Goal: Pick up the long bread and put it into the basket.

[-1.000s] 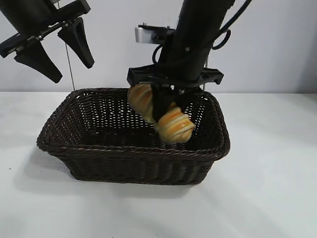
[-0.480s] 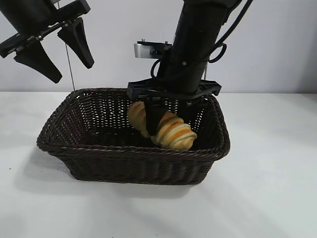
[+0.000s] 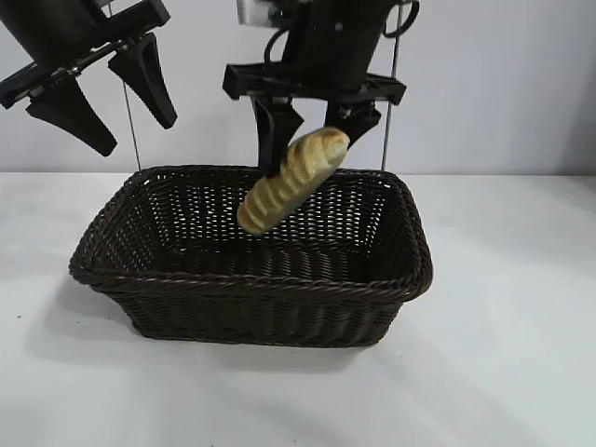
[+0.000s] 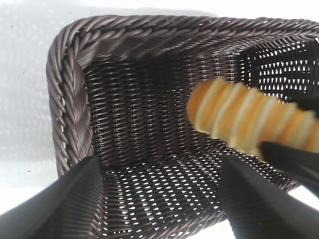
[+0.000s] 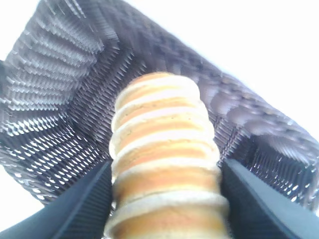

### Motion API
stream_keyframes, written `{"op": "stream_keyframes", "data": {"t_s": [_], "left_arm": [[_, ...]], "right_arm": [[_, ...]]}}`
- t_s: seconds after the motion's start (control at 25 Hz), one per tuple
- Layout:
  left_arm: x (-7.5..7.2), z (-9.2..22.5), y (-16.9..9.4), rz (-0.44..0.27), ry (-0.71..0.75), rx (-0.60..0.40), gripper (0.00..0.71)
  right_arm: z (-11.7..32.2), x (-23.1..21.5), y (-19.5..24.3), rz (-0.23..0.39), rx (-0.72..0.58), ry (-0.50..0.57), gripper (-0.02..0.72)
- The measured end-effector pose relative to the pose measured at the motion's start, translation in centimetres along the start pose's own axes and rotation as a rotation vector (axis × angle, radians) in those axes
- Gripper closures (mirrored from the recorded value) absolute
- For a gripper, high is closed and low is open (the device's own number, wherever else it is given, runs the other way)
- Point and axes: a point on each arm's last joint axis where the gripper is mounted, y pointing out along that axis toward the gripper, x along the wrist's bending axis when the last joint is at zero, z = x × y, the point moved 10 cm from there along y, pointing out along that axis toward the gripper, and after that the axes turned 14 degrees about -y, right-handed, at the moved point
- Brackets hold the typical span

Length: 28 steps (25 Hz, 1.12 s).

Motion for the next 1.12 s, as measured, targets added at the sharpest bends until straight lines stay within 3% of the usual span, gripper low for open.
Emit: {"op": "stream_keyframes", "data": {"t_s": [0.12, 0.24, 0.52, 0.84, 1.12], "left_arm": [[0.0, 0.0, 0.0, 0.000, 0.000, 0.000, 0.213], [0.0, 0.0, 0.0, 0.000, 0.000, 0.000, 0.213], [0.0, 0.1, 0.0, -0.001, 0.000, 0.005, 0.213], [0.0, 0.1, 0.0, -0.001, 0.000, 0.005, 0.213], [0.0, 0.1, 0.0, -0.001, 0.000, 0.005, 0.213]], "right_arm": [[0.0, 0.0, 0.0, 0.000, -0.001, 0.000, 0.141], [0.0, 0.0, 0.0, 0.002, 0.001, -0.005, 0.111], [0.7, -2.9, -0.5, 0.040, 0.004, 0.032, 0.104], [1.3, -7.3, -4.0, -0.051, -0.117, 0.157, 0.104], [2.0, -9.3, -4.6, -0.044, -0.134, 0.197, 0.104]]}}
